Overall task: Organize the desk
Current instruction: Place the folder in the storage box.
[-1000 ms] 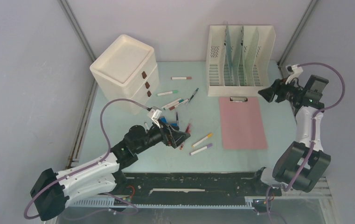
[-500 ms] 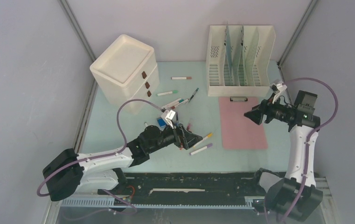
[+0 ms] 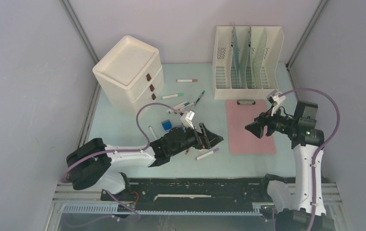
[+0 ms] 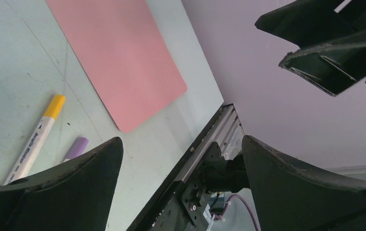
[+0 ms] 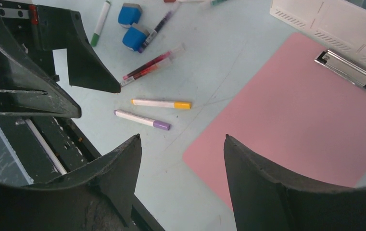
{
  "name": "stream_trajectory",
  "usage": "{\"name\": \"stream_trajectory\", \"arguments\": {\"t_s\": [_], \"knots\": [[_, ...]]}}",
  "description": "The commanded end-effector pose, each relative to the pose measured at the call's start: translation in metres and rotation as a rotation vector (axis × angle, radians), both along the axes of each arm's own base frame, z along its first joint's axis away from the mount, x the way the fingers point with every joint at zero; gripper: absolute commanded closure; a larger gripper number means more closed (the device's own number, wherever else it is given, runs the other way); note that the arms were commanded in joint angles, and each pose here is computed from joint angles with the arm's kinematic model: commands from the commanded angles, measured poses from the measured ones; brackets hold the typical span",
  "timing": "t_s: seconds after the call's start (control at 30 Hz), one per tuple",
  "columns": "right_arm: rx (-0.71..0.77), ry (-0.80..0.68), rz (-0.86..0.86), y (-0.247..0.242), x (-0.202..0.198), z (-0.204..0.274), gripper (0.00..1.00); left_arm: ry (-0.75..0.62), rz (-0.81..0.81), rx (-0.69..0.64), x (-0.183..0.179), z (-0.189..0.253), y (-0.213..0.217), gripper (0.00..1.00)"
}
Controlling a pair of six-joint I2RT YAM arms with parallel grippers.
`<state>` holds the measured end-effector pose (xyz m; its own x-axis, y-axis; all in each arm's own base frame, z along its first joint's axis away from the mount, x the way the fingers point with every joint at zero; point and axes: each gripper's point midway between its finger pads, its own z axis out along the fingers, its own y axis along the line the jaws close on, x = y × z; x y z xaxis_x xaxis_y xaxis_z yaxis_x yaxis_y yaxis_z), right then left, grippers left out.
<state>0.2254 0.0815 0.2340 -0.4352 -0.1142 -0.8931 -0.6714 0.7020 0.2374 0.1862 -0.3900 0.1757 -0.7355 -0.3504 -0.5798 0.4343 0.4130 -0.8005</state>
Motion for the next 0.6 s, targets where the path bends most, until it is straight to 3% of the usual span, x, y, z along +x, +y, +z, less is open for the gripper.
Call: {"name": "stream_trajectory", "arguments": {"t_s": [0.0,0.2,0.57], "knots": [[-0.097,-0.027,-0.029,-0.003,0.003,-0.006,0.29,0.048,0.077,-0.044,0.013,0.010,-0.017,0.00],[-0.155,-0.025,-0.061,-0.007,0.006,-0.014,0.28,0.157,0.134,0.050,0.022,-0.023,-0.033,0.00],[-0.161,-0.036,-0.055,-0.004,0.004,-0.012,0.27,0.233,0.152,0.134,0.027,-0.046,-0.051,0.02]]}}
